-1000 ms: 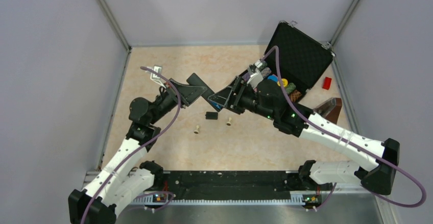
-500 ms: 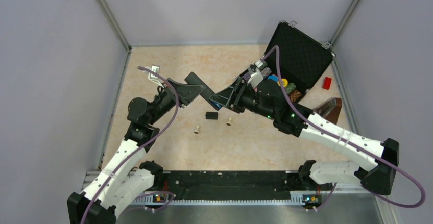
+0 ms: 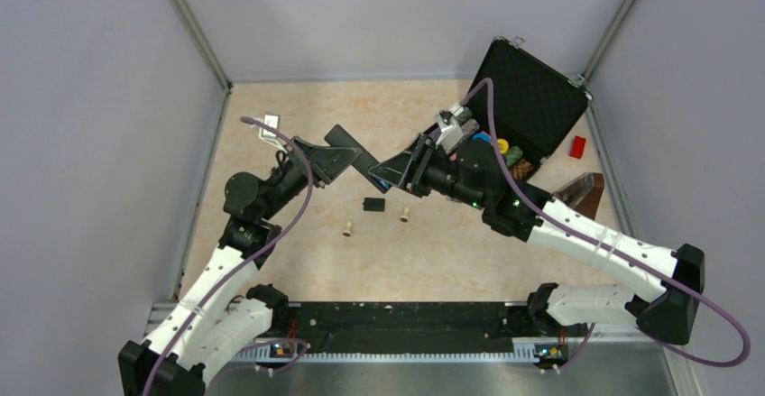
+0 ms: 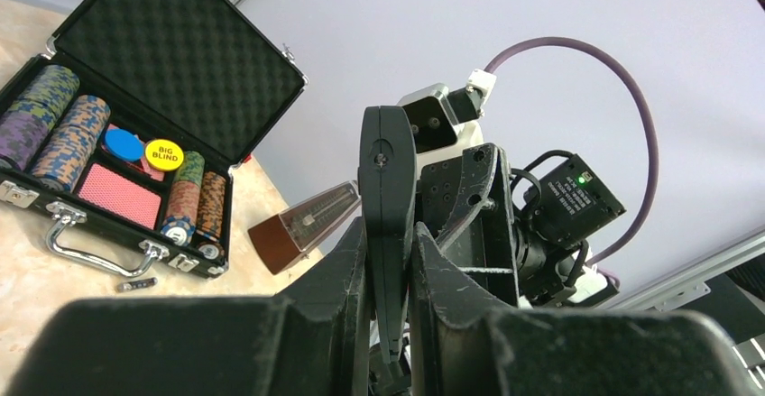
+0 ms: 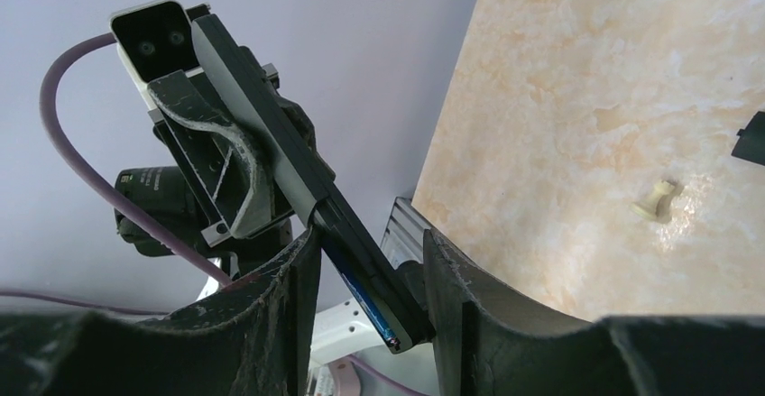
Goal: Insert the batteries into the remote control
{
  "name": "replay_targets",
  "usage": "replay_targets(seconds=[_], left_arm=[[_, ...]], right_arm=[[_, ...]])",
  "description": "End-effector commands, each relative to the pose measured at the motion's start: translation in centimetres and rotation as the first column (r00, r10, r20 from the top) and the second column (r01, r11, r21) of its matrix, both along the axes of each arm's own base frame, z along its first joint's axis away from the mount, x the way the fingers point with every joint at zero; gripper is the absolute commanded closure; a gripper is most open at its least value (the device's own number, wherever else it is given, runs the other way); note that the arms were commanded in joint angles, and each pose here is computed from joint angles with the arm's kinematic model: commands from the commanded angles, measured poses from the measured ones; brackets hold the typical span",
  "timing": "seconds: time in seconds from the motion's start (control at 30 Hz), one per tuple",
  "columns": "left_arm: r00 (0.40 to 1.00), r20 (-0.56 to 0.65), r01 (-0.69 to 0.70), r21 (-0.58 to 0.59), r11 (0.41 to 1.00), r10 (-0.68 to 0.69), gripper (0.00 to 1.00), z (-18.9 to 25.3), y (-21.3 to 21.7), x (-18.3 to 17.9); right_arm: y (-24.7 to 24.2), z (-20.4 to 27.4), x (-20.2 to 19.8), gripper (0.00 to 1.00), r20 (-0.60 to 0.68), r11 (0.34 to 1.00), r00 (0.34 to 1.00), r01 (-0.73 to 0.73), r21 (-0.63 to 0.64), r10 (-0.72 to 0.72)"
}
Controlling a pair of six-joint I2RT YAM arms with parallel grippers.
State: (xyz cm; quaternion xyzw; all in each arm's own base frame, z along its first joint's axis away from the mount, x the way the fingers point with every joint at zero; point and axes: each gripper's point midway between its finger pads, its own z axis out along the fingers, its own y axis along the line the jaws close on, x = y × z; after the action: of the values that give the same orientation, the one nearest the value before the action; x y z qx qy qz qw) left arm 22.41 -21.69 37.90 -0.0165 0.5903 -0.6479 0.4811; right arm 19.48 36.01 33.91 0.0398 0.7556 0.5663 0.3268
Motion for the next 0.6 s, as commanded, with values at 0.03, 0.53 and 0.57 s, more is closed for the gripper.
replay_targets(seconds=[0.03, 0.53, 0.57], left_arm=[[0.998, 0.062, -0.007, -0.064, 0.998, 0.011, 1.00, 3.3, 0.4, -0.3], [1.000, -0.003, -0.026, -0.076, 0.997, 0.026, 1.00, 2.6, 0.3, 0.8], [1.000, -0.002, -0.028, -0.071, 0.997, 0.028, 1.00, 2.5, 0.3, 0.8]], right_arm=[[0.9, 1.2, -1.1, 0.56, 0.055, 0.996, 0.995, -0.085, 0.023, 0.083], [0.6, 1.2, -1.9, 0.53, 0.086, 0.992, 0.990, -0.118, 0.054, 0.113], [0.6, 1.4, -1.9, 0.49, 0.092, 0.991, 0.989, -0.121, 0.058, 0.116]])
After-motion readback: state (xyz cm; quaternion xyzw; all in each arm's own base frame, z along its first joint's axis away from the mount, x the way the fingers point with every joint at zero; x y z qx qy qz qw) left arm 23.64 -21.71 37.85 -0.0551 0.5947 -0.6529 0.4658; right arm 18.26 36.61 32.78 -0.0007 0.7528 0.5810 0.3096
